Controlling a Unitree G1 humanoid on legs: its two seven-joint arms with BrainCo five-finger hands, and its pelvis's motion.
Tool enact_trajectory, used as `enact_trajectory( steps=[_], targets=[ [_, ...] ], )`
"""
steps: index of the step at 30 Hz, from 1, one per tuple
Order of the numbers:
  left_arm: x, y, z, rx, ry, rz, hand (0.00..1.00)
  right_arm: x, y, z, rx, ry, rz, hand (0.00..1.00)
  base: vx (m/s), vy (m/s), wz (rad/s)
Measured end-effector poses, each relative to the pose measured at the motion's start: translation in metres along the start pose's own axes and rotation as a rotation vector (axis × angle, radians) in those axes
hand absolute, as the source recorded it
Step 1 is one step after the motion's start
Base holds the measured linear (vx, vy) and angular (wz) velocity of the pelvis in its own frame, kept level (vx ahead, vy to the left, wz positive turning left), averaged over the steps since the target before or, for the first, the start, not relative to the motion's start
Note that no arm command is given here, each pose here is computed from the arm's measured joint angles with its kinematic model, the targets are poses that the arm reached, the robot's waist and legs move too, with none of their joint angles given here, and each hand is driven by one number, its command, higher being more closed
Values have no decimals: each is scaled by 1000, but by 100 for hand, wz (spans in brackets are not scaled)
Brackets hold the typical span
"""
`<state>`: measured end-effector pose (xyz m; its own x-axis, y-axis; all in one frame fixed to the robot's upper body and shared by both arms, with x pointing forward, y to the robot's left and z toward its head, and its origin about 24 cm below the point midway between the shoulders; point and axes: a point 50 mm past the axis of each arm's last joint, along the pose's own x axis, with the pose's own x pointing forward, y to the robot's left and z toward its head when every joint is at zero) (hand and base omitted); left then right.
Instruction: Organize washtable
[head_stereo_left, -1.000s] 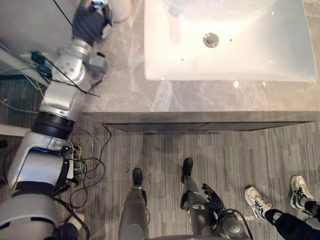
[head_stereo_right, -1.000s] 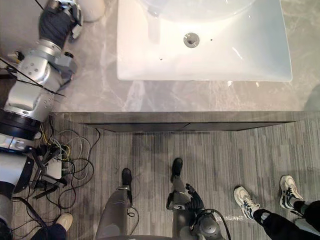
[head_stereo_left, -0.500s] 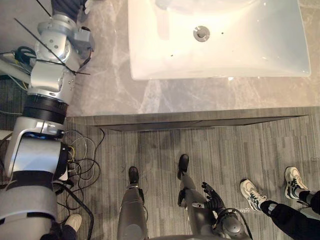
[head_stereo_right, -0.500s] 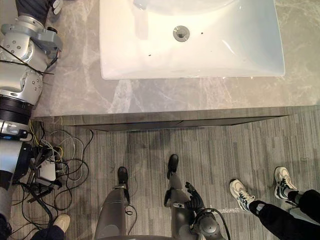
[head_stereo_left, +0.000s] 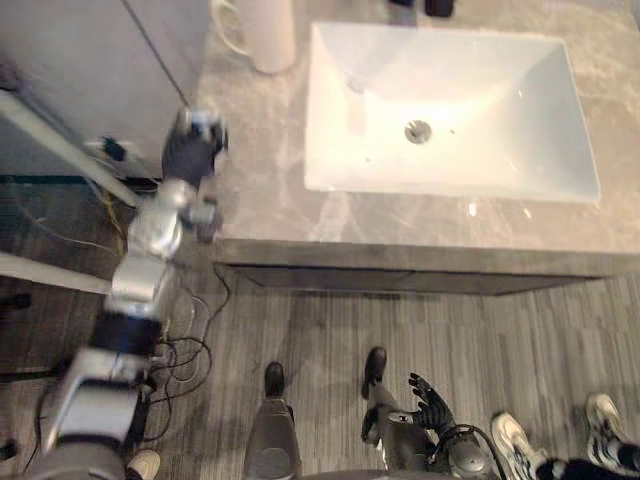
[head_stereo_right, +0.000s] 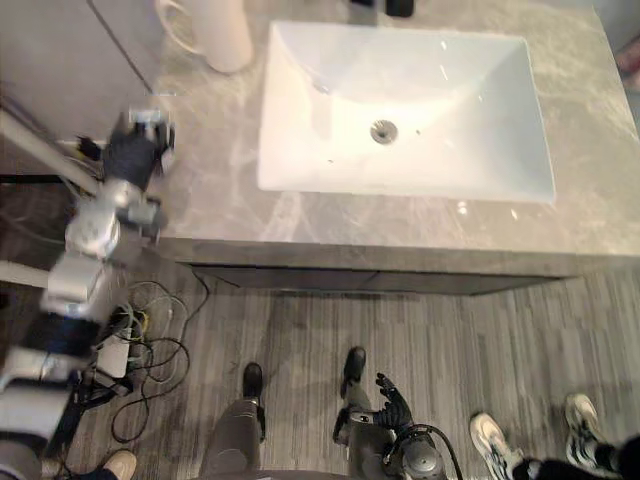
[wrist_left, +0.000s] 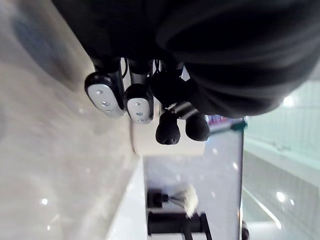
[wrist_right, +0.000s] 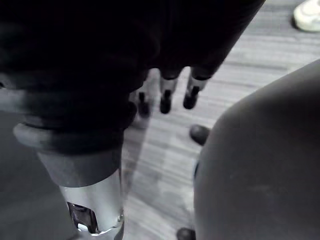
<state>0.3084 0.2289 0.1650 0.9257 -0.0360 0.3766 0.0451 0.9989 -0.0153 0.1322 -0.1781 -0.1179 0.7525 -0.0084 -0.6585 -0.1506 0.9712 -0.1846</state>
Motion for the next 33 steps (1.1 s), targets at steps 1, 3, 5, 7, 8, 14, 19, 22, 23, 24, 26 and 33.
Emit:
enact_trajectory(
  steps=[1,3,5,7,8,14,19,22,23,24,26,33],
  targets=[
    [-26,6,-18,-43,65,43,100,-1,-3,-5,12,24,-12,0,105,15,68],
    [-67,17,-40,-86,161,121,100,0,-4,-12,15,60,-16,0,102,8,72],
    [-106,23,-60,-129,260,201,100,-1,-4,-20,8,98,-13,0,89,-5,60],
    [-141,22,-77,-178,357,279,100,1,-5,-24,6,124,-14,0,59,2,50],
    [-163,17,-88,-219,421,328,100,1,-6,-26,9,135,-19,0,33,6,53],
    [-225,-13,-136,-362,674,481,100,-2,-16,-33,-16,173,-36,0,-19,4,60],
    [-287,-25,-175,-345,959,618,0,-4,-15,-37,-10,189,-43,0,-12,3,13],
    [-329,-31,-195,-314,1187,680,0,-3,-8,-38,27,198,-47,0,9,8,-23],
    [-344,-32,-200,-290,1273,710,0,-4,-5,-43,54,225,-53,0,2,2,-46],
    [-354,-32,-201,-276,1318,731,0,-4,-4,-46,67,243,-56,0,27,18,-74],
    [-372,-28,-201,-258,1400,822,0,-5,0,-54,117,288,-72,0,39,65,-83],
    [-375,-27,-202,-237,1422,862,0,6,-2,-40,127,259,-76,0,-60,189,-77]
  ],
)
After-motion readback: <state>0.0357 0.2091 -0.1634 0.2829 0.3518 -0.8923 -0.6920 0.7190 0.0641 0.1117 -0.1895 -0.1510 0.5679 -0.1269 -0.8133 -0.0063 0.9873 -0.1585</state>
